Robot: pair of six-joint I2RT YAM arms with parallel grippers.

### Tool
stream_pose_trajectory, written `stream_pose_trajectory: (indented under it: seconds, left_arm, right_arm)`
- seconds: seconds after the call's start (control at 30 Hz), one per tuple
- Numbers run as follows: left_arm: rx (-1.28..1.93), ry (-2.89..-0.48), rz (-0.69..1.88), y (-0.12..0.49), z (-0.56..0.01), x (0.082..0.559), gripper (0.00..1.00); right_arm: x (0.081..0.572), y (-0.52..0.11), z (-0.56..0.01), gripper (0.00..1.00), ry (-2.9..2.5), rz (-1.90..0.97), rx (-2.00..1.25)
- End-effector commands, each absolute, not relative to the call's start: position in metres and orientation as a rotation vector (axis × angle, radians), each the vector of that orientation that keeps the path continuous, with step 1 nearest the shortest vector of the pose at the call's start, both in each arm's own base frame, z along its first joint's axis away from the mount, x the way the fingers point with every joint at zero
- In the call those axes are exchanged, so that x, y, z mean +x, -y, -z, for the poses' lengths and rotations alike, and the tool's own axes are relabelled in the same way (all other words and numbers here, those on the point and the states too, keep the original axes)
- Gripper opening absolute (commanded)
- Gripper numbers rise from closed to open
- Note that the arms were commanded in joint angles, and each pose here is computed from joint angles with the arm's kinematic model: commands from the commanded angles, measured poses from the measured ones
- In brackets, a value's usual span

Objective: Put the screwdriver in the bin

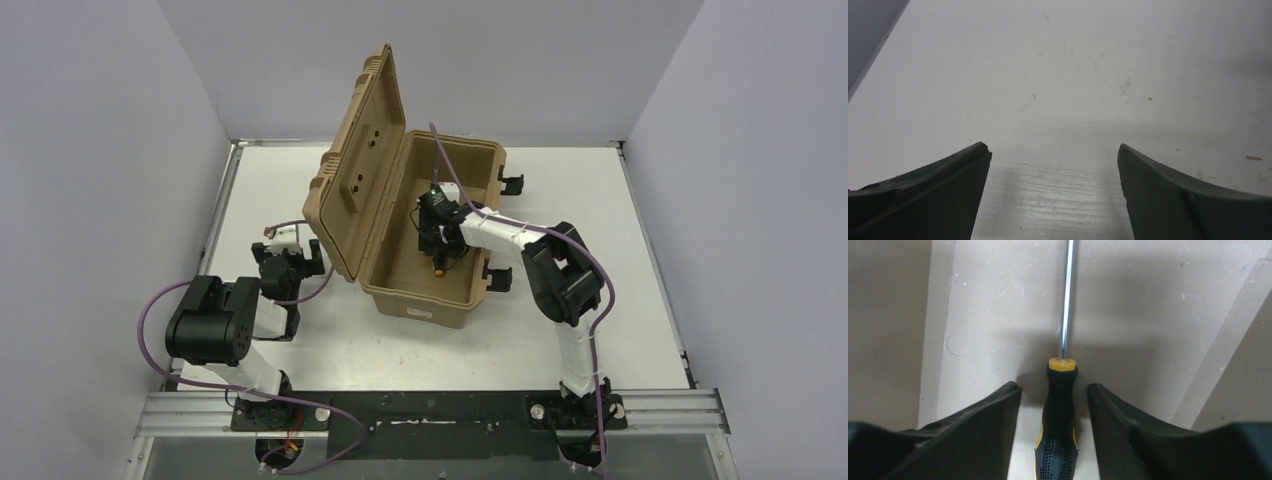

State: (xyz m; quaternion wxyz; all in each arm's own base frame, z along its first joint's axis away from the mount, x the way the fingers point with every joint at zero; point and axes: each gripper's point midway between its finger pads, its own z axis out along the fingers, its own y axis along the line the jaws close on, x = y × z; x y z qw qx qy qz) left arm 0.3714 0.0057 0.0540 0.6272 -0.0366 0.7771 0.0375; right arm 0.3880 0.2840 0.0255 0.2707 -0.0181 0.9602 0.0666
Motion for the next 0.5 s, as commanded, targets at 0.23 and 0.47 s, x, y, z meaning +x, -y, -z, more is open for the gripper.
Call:
stream_pose_trajectory:
  seconds: [0.23, 0.47]
  left_arm:
    - [-0.098, -1.713, -0.077, -0.005, -0.073, 0.381, 0.97]
    - [-0.098, -1.712, -0.077, -0.005, -0.073, 0.381, 0.97]
  right_arm:
    - [0.413, -0.29, -0.112, 0.77, -2.42, -0.206, -0.06]
    - [0.416, -0.294, -0.202, 1.0, -2.244, -0.315, -0.172]
